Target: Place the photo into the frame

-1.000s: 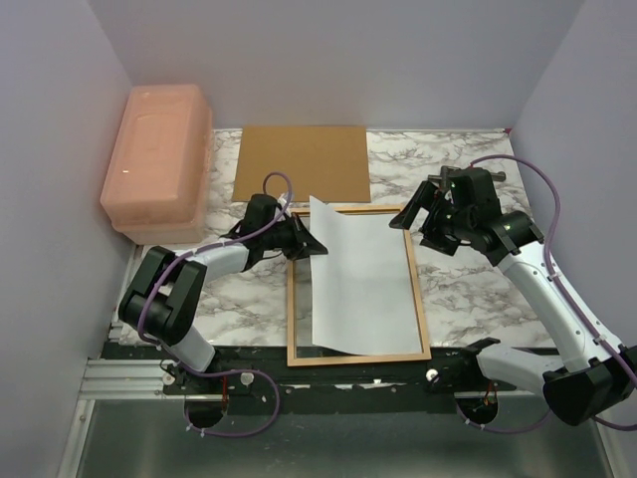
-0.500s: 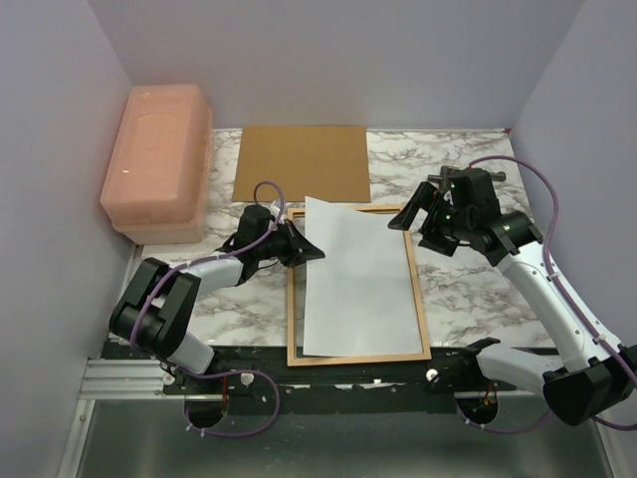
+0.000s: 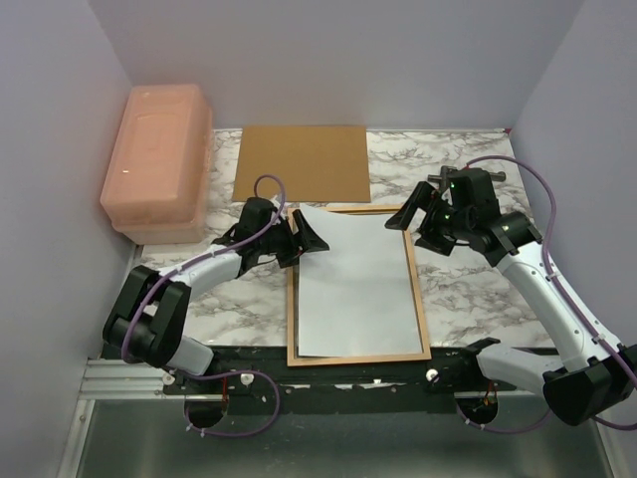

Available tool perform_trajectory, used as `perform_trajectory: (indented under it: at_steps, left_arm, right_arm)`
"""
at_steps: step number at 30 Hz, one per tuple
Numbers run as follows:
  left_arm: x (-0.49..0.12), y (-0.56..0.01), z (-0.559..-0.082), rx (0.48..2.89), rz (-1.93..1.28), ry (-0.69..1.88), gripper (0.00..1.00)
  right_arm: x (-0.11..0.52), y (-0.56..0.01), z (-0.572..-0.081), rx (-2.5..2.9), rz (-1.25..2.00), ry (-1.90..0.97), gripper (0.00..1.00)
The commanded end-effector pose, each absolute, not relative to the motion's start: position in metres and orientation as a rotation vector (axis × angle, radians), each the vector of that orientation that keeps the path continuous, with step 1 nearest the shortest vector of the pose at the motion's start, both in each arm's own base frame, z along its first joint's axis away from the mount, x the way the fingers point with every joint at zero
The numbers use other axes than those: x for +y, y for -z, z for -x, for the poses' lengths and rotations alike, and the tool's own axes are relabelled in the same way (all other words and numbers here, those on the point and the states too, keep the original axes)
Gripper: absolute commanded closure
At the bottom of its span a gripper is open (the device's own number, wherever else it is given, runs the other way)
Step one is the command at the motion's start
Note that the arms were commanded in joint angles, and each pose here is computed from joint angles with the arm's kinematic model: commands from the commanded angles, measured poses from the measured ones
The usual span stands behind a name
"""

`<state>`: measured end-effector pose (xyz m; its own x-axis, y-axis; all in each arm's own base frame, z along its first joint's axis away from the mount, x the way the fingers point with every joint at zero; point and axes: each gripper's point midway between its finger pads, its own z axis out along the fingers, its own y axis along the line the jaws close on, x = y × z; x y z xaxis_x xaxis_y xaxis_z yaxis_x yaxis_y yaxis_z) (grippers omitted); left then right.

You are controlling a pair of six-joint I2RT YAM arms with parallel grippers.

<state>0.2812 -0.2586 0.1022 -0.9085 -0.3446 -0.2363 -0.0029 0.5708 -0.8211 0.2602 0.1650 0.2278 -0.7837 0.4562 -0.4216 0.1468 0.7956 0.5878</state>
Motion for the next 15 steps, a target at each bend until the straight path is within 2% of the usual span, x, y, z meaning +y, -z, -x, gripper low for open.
perform_trajectory:
  at_steps: [1,15]
  left_arm:
    - [-0.243,-0.109,-0.280,2.482,0.200,1.060,0.17]
    - [-0.196,-0.128,-0.281,2.516,0.086,0.550,0.11]
  right_arm:
    - [0.172,-0.226,-0.260,2.420,-0.436,-0.778,0.00]
    - [0.179,-0.218,-0.258,2.447,-0.415,-0.816,0.00]
